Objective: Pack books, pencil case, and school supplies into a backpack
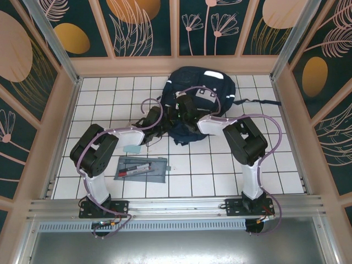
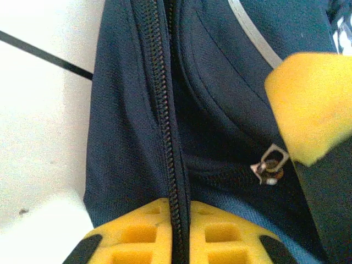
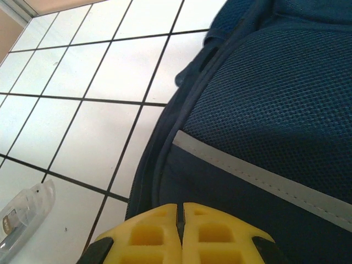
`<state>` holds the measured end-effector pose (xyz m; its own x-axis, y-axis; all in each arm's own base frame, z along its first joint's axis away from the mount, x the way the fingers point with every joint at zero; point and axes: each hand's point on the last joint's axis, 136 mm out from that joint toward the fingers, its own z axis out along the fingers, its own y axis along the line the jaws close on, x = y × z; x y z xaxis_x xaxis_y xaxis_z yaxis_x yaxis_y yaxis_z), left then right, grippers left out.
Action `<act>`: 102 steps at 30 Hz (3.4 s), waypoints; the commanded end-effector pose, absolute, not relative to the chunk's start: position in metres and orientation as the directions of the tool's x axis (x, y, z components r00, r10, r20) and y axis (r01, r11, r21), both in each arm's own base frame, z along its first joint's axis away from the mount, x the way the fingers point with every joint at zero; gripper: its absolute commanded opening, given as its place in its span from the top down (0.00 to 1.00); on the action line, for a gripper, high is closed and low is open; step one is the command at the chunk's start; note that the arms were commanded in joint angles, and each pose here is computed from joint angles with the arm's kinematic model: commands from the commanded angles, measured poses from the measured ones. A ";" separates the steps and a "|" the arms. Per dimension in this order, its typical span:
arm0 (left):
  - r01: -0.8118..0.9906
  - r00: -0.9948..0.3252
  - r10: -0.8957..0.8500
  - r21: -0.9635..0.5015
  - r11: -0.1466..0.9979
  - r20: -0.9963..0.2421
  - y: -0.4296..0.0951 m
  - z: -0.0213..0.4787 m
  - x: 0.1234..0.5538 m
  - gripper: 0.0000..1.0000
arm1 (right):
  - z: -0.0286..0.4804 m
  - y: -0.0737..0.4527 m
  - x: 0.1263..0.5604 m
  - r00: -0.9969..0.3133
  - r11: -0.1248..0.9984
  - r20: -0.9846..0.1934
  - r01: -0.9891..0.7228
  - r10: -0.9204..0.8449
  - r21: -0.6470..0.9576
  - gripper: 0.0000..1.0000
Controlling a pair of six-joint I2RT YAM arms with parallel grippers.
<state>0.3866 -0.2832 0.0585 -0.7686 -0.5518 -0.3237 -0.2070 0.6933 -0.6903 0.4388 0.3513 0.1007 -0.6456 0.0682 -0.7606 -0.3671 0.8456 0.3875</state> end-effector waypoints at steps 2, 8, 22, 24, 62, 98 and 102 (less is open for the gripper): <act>0.062 -0.907 -0.328 -0.853 0.519 -0.265 -0.370 0.142 0.312 0.63 | 0.164 0.388 0.435 -0.554 0.719 -0.819 -0.506 0.151 0.476 1.00; 0.082 -0.866 -0.351 -0.793 0.603 -0.356 -0.338 0.162 0.316 0.32 | 0.162 0.359 0.402 -0.588 0.728 -0.802 -0.506 0.102 0.464 1.00; 0.052 -0.839 -0.398 -0.784 0.619 -0.371 -0.292 0.172 0.322 0.35 | 0.121 0.267 0.376 -0.651 0.840 -0.751 -0.343 0.111 0.421 1.00; 0.027 -0.824 -0.422 -0.771 0.637 -0.378 -0.281 0.167 0.327 0.33 | 0.123 0.265 0.371 -0.647 0.835 -0.757 -0.365 0.091 0.412 1.00; -0.196 -0.688 -0.686 -0.850 0.490 -0.237 -0.339 0.045 0.410 0.69 | 0.113 0.330 0.353 -0.677 0.753 -0.719 -0.389 0.157 0.530 1.00; 0.130 -0.889 -0.201 -0.649 0.750 -0.411 -0.318 0.113 0.364 0.30 | 0.035 0.206 0.265 -0.828 0.913 -0.537 -0.080 0.163 0.401 0.71; 0.096 -0.892 -0.196 -0.593 0.799 -0.408 -0.308 0.099 0.365 0.29 | -0.017 0.194 0.250 -0.889 0.950 -0.436 -0.004 0.140 0.313 0.70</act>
<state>0.3654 -0.3136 0.1019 -0.8885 -0.1877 -0.4188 0.1247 0.7795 -0.6139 0.2793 0.2113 0.0374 -0.8067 0.1626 -0.5682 -0.0922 0.9150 0.3927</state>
